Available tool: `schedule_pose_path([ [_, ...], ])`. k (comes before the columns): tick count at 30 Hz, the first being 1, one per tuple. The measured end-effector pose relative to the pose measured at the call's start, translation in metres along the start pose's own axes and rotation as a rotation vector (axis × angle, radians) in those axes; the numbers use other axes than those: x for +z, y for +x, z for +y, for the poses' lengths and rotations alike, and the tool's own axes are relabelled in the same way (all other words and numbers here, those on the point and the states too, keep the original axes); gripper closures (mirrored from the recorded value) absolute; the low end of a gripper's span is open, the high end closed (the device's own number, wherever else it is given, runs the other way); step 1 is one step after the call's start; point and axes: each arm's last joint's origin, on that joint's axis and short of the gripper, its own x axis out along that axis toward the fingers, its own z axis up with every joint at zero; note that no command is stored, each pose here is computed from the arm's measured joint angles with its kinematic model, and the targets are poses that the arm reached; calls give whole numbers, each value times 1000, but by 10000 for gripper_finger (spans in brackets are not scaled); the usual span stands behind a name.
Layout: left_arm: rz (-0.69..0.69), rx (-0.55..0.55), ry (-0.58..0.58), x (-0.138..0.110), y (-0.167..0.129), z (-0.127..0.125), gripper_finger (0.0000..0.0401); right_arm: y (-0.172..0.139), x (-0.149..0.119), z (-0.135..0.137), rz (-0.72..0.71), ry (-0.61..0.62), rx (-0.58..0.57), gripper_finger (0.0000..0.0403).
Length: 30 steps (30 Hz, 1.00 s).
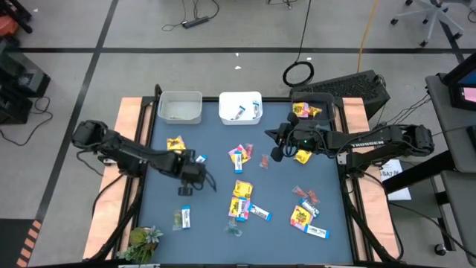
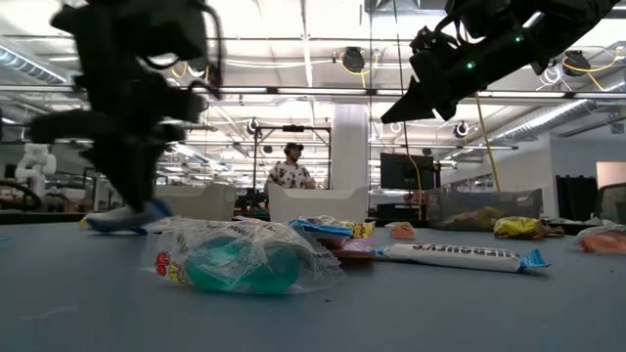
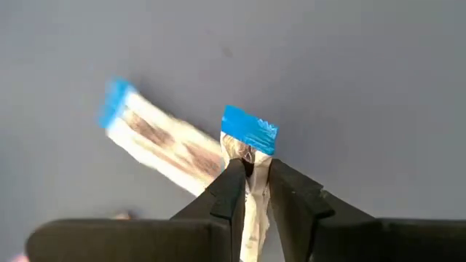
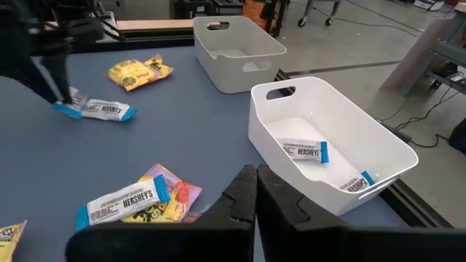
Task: Sort candy
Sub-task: Put the white chocolate into the white bin
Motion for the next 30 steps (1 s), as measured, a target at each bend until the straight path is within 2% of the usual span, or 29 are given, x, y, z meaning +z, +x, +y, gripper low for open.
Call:
schedule_pose_path([
  [6,-112,43,-73,18,2,41,343,0,0,0,0,-1,0,403],
  [11,-263,82,-112,36,-4,69,372,0,0,0,0,-4,0,403],
  [15,-300,84,-108,42,-9,83,396,0,0,0,0,-4,4,403],
  [20,-448,149,-141,57,-21,108,398,0,0,0,0,-8,4,403],
  [25,-585,246,-194,63,-31,144,399,0,0,0,0,-6,4,403],
  [30,-686,261,-241,64,-40,182,400,0,0,0,0,-7,4,403],
])
